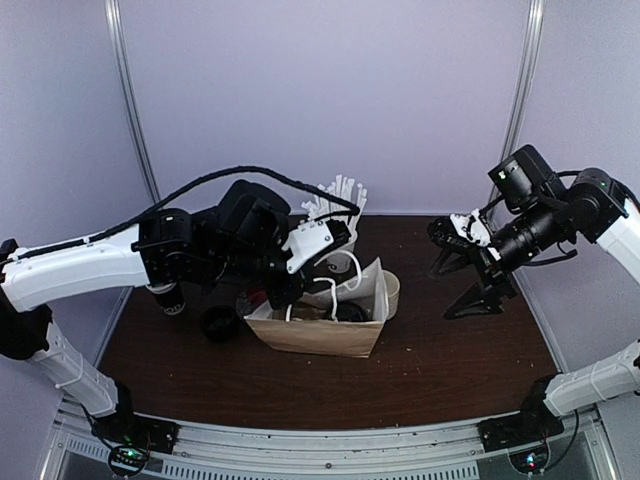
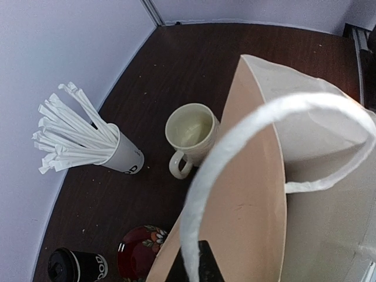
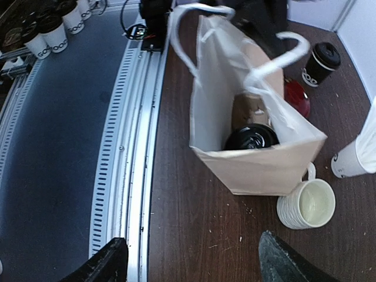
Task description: Pack the takeout coffee
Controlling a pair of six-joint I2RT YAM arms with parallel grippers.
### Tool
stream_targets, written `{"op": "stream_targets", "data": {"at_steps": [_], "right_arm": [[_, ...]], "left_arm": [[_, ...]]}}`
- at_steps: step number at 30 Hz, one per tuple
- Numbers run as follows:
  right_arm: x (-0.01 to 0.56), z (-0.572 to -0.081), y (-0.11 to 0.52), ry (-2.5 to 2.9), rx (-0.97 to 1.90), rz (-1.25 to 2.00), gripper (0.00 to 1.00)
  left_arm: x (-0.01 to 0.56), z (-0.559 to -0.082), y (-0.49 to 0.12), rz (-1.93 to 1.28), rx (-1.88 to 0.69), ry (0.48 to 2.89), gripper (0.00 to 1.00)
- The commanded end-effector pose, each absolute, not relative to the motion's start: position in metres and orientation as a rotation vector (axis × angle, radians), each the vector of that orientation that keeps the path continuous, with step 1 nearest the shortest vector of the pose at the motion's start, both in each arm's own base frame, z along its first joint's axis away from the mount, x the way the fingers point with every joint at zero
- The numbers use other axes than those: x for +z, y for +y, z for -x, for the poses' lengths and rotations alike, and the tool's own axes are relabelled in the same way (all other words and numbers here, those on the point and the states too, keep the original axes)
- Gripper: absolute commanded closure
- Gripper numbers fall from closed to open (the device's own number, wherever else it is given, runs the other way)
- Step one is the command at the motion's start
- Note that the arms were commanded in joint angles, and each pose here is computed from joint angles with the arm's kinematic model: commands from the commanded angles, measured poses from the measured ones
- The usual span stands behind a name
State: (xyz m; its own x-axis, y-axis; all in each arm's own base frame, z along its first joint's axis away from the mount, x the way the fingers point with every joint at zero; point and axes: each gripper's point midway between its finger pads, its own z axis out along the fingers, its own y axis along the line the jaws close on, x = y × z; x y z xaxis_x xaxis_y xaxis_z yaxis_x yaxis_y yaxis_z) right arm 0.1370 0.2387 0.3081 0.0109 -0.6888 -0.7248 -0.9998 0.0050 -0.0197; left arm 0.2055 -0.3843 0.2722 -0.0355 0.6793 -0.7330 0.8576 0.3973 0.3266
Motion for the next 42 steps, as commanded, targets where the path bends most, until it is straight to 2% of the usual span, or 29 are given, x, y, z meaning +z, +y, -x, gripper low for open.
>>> {"op": "stream_targets", "data": {"at_steps": [1,6,10,23,27,28,29,30,32,33,42], "right_arm": [[0.308,-0.108,0.25,1.683,0.784,1.893,0.21],[0.302,-0.107,0.272,1.638,0.734,1.978,0.2],[0.304,-0.125,0.292,1.645,0.65,1.933,0.21],[0.32,-0.152,0.362,1.697,0.558,1.813,0.26],[0.329,-0.165,0.375,1.724,0.547,1.739,0.31],[0.331,-0.167,0.377,1.725,0.547,1.727,0.33],[0.333,-0.168,0.379,1.723,0.552,1.72,0.42],[0.336,-0.167,0.381,1.717,0.568,1.718,0.55],[0.344,-0.167,0.382,1.709,0.582,1.701,0.95],[0.348,-0.166,0.381,1.702,0.589,1.693,1.0],[0.356,-0.135,0.367,1.648,0.714,1.778,1.0]], "left_arm": [[0.271,-0.232,-0.392,-1.287,-0.354,1.843,1.0],[0.271,-0.261,-0.39,-1.209,-0.375,1.889,1.0],[0.273,-0.271,-0.391,-1.183,-0.416,1.914,1.0],[0.272,-0.272,-0.385,-1.165,-0.447,1.976,1.0],[0.274,-0.272,-0.383,-1.156,-0.45,1.981,1.0],[0.275,-0.271,-0.382,-1.155,-0.452,1.981,1.0],[0.276,-0.271,-0.382,-1.152,-0.453,1.978,1.0],[0.278,-0.27,-0.381,-1.15,-0.455,1.976,1.0],[0.283,-0.269,-0.38,-1.144,-0.46,1.969,1.0],[0.285,-0.269,-0.379,-1.141,-0.461,1.965,1.0],[0.301,-0.252,-0.385,-1.173,-0.583,1.967,1.0]]}}
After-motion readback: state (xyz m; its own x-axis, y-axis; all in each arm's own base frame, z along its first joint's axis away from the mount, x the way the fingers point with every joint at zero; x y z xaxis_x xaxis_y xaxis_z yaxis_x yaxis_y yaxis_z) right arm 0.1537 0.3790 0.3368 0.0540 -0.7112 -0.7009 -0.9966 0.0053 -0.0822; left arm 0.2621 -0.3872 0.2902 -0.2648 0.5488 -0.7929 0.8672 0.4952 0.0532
